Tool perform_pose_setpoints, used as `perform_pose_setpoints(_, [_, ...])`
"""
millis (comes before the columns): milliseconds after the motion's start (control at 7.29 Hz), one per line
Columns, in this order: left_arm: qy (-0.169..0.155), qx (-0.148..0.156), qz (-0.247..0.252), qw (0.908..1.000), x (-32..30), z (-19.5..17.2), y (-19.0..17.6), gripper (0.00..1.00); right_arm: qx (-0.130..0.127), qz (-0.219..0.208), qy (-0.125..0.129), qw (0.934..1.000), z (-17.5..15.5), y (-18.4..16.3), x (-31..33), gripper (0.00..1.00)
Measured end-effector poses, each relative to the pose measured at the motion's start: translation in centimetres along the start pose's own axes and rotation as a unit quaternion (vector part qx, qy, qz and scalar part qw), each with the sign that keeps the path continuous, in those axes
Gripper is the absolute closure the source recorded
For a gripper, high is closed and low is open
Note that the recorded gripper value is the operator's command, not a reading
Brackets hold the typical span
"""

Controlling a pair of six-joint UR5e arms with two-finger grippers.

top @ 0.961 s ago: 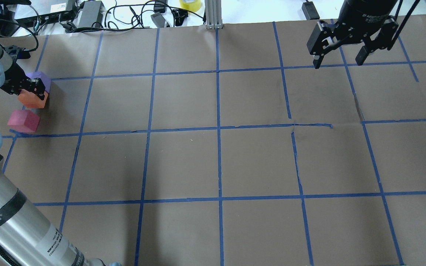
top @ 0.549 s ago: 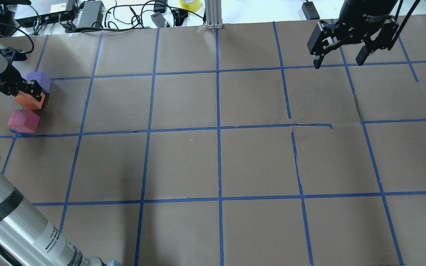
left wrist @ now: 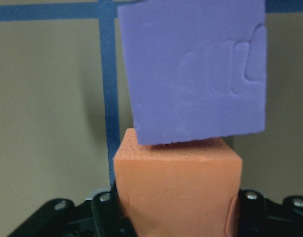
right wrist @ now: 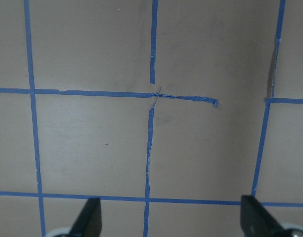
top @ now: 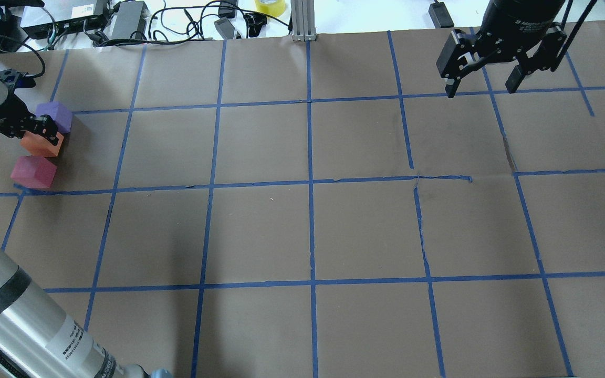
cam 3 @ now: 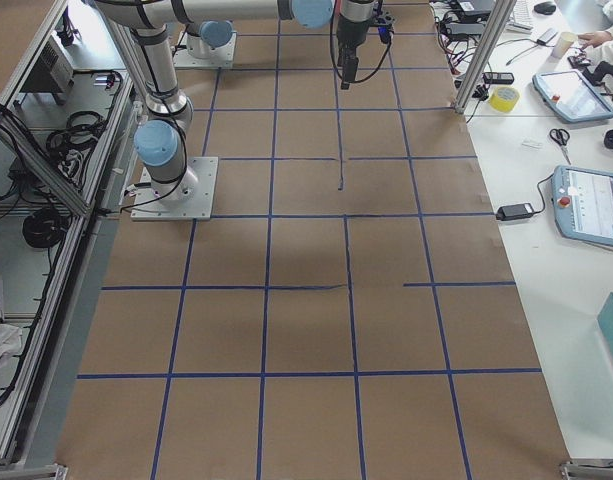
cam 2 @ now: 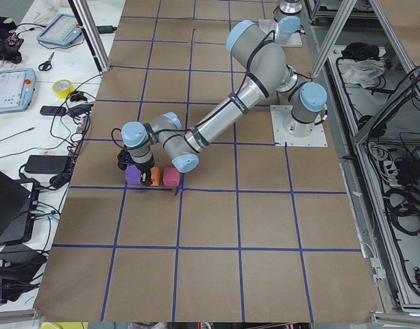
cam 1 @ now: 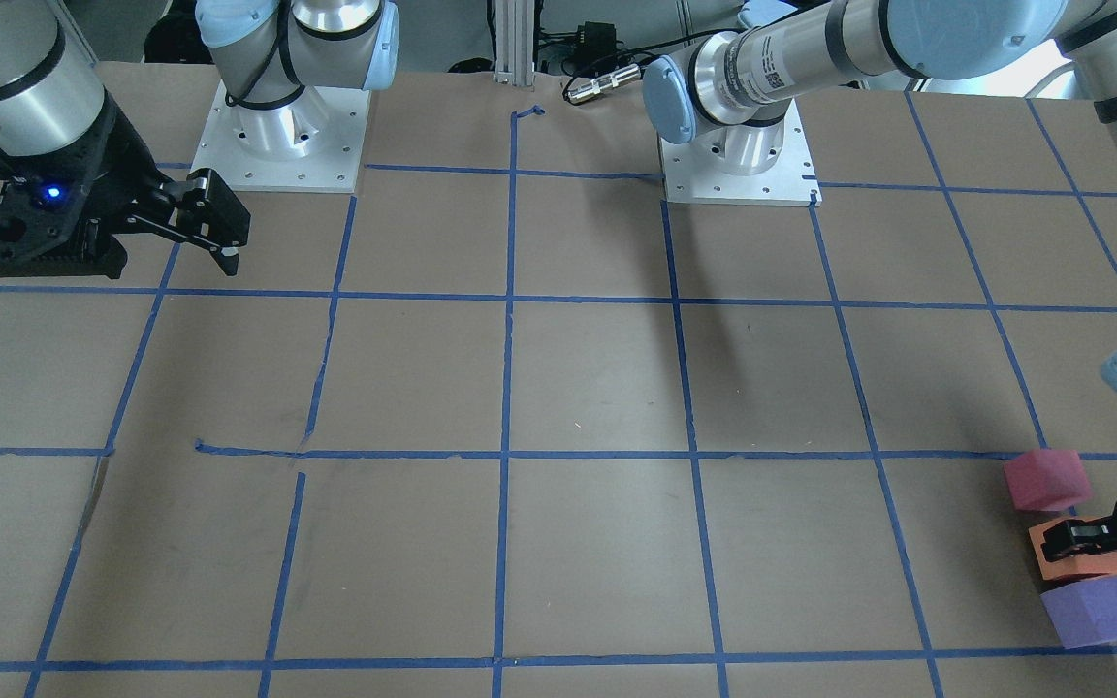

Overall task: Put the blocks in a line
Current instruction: 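Place the orange cube between the purple and pink cubes with the left gripper, then open the left gripper and lift it away from the cubes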

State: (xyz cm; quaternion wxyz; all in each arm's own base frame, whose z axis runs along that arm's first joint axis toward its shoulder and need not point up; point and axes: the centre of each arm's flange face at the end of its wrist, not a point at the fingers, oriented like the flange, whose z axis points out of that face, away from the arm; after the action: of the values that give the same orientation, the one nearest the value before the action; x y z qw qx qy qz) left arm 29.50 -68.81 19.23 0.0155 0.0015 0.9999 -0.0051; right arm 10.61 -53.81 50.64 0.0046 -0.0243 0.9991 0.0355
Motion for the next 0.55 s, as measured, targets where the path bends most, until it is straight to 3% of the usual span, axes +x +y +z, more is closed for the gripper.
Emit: perform_pose_setpoints(549, [0.005, 0.004, -0.004, 1.0000, 0.22, 0.89, 0.11, 1.00, 0.001, -0.001, 0.000, 1.0000, -0.01, -0.01, 0.00, 0.00])
